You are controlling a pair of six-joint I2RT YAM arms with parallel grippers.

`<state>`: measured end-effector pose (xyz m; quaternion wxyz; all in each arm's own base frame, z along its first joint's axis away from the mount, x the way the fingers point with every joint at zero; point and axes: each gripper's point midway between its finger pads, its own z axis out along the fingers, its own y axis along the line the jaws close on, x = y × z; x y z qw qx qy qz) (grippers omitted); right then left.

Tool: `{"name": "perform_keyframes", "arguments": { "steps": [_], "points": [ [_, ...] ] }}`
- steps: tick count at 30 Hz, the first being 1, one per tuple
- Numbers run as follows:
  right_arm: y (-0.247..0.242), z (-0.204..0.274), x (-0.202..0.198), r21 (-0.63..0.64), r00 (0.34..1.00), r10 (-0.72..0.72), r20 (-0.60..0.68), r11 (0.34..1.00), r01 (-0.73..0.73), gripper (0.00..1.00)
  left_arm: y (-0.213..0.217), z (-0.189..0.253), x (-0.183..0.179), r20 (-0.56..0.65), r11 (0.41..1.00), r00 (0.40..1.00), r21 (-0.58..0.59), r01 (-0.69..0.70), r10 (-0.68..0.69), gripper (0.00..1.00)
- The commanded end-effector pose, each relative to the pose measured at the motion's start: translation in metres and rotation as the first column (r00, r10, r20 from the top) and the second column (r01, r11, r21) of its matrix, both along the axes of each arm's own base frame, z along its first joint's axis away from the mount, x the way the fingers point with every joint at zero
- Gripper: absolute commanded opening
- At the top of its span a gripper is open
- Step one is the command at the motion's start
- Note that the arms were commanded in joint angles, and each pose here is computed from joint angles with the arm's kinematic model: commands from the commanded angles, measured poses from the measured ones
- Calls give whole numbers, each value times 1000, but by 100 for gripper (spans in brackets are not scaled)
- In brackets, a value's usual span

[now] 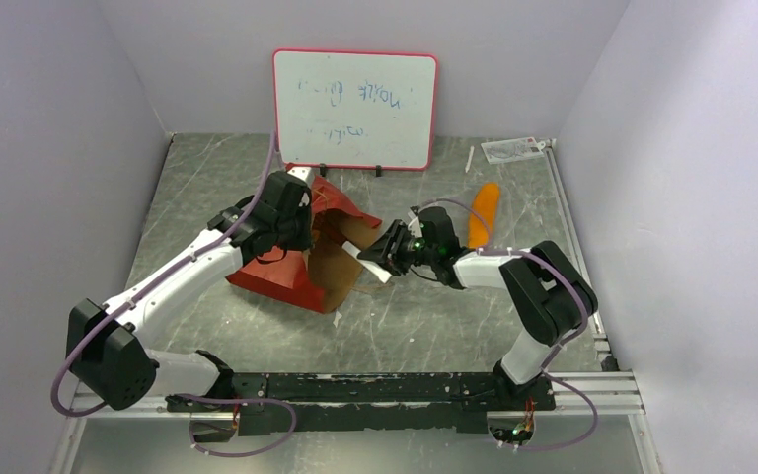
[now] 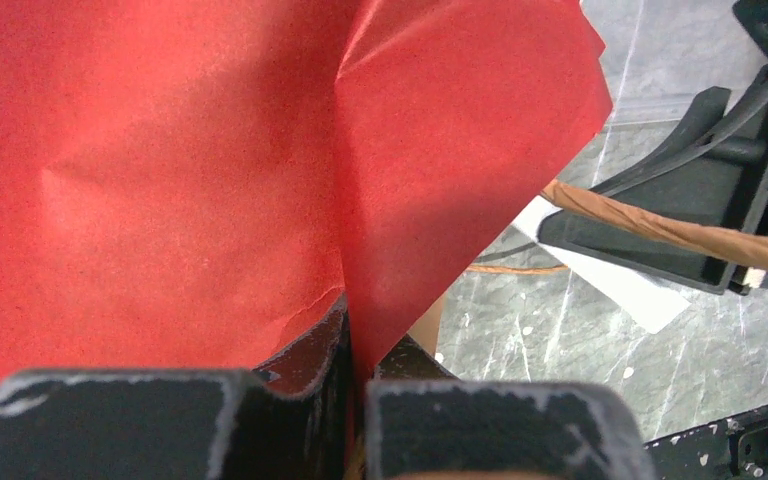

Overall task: Take the fake bread out of the paper bag
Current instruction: Take out the fake bread from the paper bag.

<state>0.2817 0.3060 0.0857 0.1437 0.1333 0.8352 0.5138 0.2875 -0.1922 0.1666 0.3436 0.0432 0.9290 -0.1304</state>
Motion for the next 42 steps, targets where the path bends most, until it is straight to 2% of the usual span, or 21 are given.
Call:
{"name": "perform_keyframes", "arguments": {
  "steps": [1,9,19,32,35,40,42],
  "points": [
    [17,11,8,43,999,9,37,999,-10,44,-14,18,0,19,998,999,-49,49,-49,7],
    [27,14,3,23,997,63,44,998,-64,45,-12,24,-1,28,998,999,-56,43,-41,8],
    [18,10,-31,-9,994,109,26,994,-109,45,-11,29,-2,38,997,999,-62,39,-36,8],
    [44,-7,7,3,996,85,24,996,-85,44,-17,33,-11,32,993,996,-84,82,-79,7],
    [46,-10,7,15,997,82,17,997,-82,34,-16,34,-13,33,993,996,-85,84,-81,7],
    [45,-9,3,-1,997,82,14,997,-82,0,-11,33,-15,38,995,997,-77,64,-61,7],
    [43,-7,1,-11,997,81,20,997,-81,0,-8,34,-14,40,996,998,-74,43,-40,7]
  ]
}}
